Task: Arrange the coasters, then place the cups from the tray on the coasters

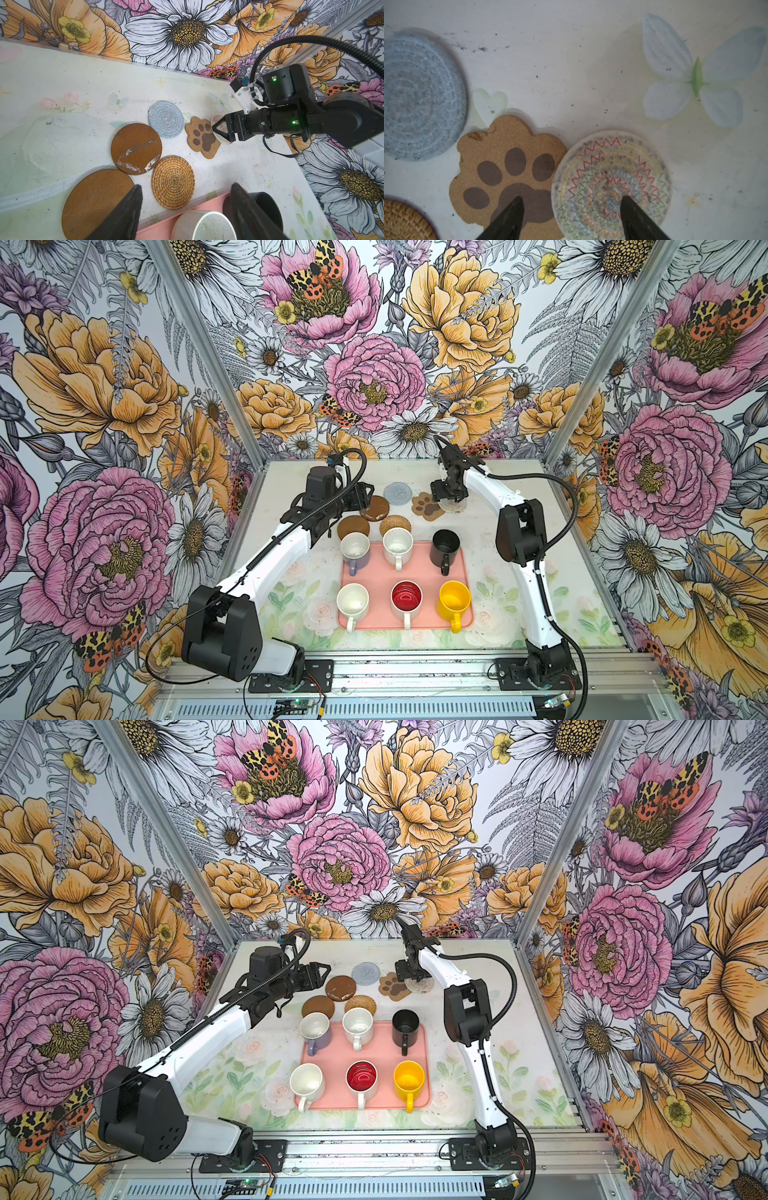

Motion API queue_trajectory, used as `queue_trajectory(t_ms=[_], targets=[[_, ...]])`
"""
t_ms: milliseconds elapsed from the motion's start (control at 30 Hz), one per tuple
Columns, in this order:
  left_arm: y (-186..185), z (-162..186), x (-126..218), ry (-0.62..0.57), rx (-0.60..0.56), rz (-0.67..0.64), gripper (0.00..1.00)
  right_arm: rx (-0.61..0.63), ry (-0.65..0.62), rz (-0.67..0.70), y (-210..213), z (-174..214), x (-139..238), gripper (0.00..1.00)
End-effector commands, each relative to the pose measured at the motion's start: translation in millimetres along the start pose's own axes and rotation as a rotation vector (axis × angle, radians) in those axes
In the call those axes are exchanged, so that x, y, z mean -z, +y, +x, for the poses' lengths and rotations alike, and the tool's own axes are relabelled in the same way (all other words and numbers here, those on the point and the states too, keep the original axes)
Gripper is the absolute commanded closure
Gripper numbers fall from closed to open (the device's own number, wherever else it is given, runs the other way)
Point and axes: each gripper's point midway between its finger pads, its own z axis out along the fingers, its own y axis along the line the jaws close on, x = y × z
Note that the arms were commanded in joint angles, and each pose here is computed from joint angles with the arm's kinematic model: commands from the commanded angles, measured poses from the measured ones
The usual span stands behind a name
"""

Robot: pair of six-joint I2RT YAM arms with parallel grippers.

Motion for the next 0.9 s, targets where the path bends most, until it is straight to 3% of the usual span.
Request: queue_trajectory(t_ms=[0, 867], targets=[[-18.4, -6.3, 11.9, 0.012, -0.007, 0.054, 0.32, -0.036, -0.035, -0.022, 3.9, -13.9, -0.4, 0.24], [-16.6, -14.1, 24.5, 0.032, -0.018, 0.053, 0.32, -0.081, 0.110, 0.121, -25.6, 26.3, -27.1, 0.24]])
